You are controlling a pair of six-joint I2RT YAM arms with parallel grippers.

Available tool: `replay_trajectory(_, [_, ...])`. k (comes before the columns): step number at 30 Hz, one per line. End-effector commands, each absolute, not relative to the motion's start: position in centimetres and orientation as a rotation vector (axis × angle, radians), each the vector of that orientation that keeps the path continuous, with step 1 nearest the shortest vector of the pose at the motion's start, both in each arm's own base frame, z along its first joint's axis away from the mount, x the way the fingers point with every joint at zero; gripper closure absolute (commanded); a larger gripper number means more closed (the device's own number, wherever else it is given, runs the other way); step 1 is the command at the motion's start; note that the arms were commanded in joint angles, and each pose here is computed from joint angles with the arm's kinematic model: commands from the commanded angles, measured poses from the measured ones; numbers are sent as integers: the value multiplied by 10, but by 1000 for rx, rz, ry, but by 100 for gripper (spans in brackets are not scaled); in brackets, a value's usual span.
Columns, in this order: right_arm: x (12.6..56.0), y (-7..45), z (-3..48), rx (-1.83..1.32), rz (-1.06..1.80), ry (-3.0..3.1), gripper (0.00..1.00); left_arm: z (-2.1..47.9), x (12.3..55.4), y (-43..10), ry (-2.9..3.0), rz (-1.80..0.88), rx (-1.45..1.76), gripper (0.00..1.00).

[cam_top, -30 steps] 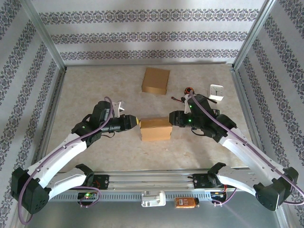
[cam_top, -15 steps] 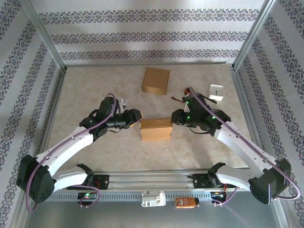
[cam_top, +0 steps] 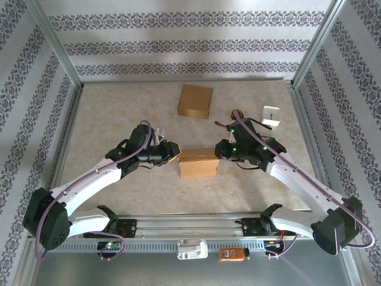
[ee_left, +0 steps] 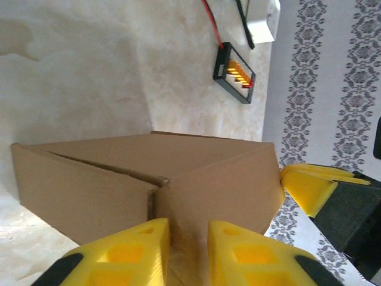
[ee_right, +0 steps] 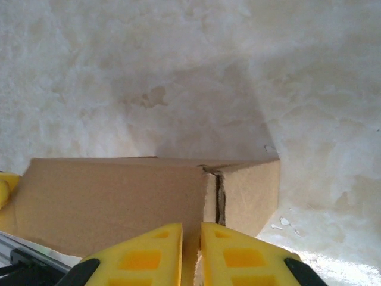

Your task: Fold the paper box

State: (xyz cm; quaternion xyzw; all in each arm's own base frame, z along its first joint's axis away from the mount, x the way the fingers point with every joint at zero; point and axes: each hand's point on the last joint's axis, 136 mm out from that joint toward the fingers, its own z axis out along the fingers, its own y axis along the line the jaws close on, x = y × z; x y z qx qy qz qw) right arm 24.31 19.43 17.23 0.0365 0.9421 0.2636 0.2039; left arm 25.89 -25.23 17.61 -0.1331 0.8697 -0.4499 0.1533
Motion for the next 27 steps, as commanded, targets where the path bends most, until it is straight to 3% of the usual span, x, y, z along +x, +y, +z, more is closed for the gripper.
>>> replay_trajectory(1, [232, 196, 149, 82, 705, 2698, 85, 160, 250, -245, 2538, -1210, -380, 81])
replay_trajectory(6, [230, 194, 153, 71, 694, 2688, 84, 144, 242, -234, 2588, -1125, -390, 87])
replay_trajectory(10, [237, 196, 184, 68, 734, 2608, 77, 157, 244, -234, 2548, -1136, -360, 87])
replay_trajectory(16, [244, 190, 201, 91, 719, 2542, 63, 186, 250, -238, 2466, -1163, -272, 50])
replay_trajectory(18, [244, 191, 196, 80, 716, 2559, 60, 184, 249, -237, 2472, -1156, -265, 44])
replay_trajectory(24, [242, 198, 169, 59, 724, 2626, 59, 167, 244, -247, 2521, -1184, -232, 44])
replay_trajectory(27, [236, 190, 143, 56, 649, 2684, 63, 144, 230, -254, 2624, -1171, -176, 52])
